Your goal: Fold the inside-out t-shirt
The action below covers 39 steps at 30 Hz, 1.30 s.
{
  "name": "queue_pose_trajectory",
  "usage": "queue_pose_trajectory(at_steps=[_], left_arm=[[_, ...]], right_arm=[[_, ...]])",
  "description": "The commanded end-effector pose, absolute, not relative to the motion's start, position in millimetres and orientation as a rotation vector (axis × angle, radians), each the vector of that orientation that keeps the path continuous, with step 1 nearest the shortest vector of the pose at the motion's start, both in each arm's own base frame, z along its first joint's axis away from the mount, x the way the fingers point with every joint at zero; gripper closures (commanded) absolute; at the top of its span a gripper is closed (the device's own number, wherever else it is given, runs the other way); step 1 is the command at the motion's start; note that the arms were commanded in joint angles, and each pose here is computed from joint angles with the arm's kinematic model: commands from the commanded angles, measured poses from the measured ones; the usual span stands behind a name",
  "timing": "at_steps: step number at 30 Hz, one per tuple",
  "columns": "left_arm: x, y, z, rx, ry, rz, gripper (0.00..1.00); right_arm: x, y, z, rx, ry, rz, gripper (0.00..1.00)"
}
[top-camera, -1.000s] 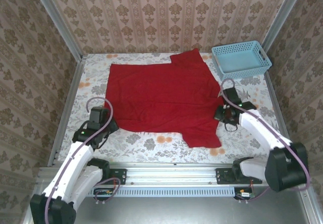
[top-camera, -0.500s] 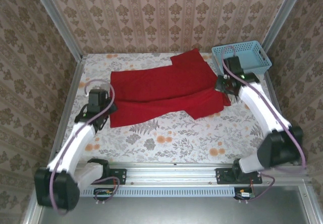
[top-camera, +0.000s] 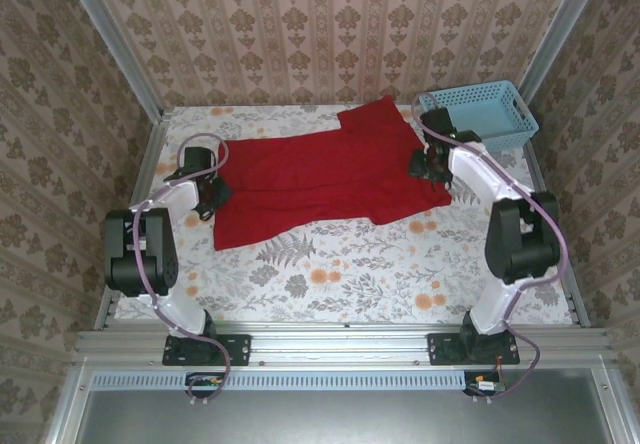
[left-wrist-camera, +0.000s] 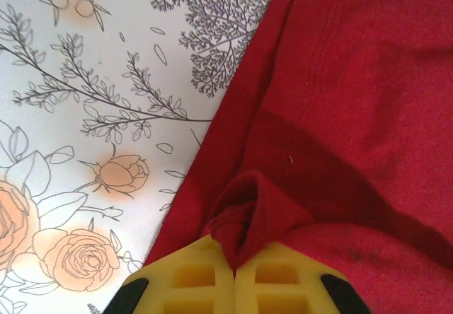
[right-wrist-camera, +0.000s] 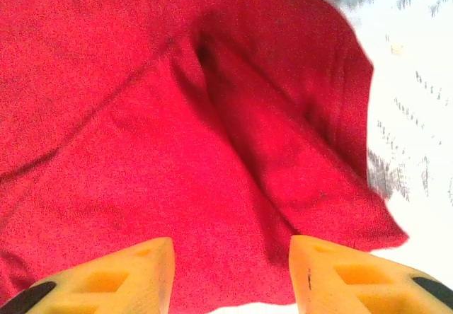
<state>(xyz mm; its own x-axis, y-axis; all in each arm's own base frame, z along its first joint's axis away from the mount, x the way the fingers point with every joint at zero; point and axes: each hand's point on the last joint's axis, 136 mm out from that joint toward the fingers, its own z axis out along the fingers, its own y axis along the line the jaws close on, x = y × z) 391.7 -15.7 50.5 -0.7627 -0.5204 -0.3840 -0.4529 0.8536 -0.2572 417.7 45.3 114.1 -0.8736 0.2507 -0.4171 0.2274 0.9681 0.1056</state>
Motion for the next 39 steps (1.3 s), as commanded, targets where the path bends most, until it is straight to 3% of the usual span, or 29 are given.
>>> queue_pose_trajectory(at_steps=[1, 7, 20, 31, 39], left_arm=[[395.8, -14.7, 53.3, -0.695, 2.57, -0.234, 1.0], [394.5, -13.3, 50.4, -0.704, 2.575, -0.252, 1.0], [393.4, -12.2, 56.2, -0.718, 2.555, -0.286, 1.0], [387.3, -16.0, 69.4, -0.712, 2.531, -0.321, 1.0], [349.7, -22.0, 101.1, -0.65, 2.46, -0.37, 1.0]], right_arm=[[405.5, 42.6, 98.9, 0.406, 2.67, 0.237, 0.51], [398.9, 32.4, 57.0, 0.59, 2.702, 0.377, 0.52], [392.5, 32.0, 29.9, 0.67, 2.762, 0.378, 0.51], [367.1, 21.6, 67.5, 0.655, 2.691, 0.309, 0.85], [310.7, -1.8, 128.1, 0.656, 2.566, 0.154, 1.0]])
